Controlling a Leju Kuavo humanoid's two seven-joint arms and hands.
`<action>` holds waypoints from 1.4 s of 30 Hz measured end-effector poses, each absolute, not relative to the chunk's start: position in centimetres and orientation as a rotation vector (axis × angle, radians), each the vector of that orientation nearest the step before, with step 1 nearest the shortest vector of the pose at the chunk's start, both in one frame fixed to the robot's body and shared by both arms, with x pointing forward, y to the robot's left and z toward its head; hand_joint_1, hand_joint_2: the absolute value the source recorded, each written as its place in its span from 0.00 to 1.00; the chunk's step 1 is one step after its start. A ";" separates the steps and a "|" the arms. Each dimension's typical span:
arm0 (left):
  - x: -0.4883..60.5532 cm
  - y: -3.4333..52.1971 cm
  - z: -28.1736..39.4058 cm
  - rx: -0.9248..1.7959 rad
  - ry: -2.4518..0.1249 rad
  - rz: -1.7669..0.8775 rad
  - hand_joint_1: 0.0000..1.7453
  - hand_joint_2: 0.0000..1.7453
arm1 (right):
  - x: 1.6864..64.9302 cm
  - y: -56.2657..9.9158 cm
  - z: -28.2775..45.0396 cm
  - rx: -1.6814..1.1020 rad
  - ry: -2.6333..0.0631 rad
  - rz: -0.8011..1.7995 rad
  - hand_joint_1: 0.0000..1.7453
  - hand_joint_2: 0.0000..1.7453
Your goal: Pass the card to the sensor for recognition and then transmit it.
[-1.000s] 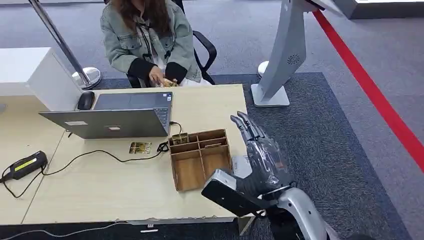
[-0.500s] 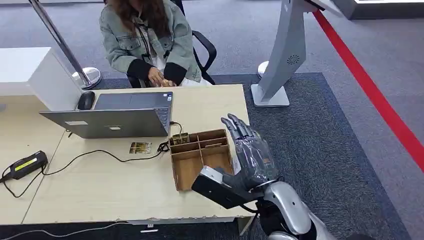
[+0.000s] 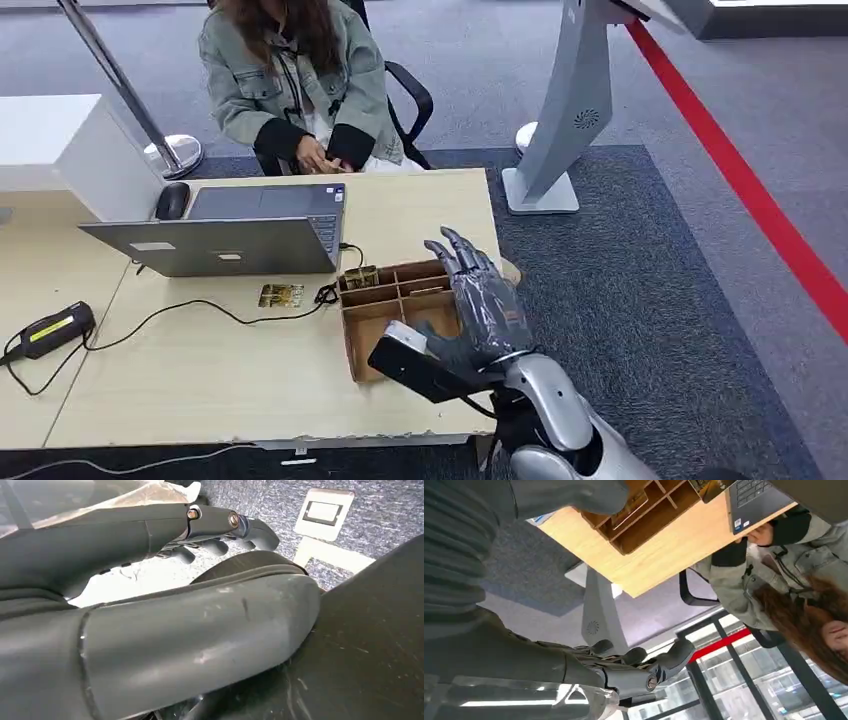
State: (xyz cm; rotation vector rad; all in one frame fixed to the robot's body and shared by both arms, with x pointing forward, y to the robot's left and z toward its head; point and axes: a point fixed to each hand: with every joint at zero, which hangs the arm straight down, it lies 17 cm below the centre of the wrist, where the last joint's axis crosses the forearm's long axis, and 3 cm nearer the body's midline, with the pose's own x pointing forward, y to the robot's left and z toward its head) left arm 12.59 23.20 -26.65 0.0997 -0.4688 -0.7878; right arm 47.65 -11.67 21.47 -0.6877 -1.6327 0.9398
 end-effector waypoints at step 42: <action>12.7 22.2 -26.5 0.096 -0.481 -0.814 0.00 0.00 | 50.5 -11.6 16.0 -0.804 -1.497 1.014 0.27 1.00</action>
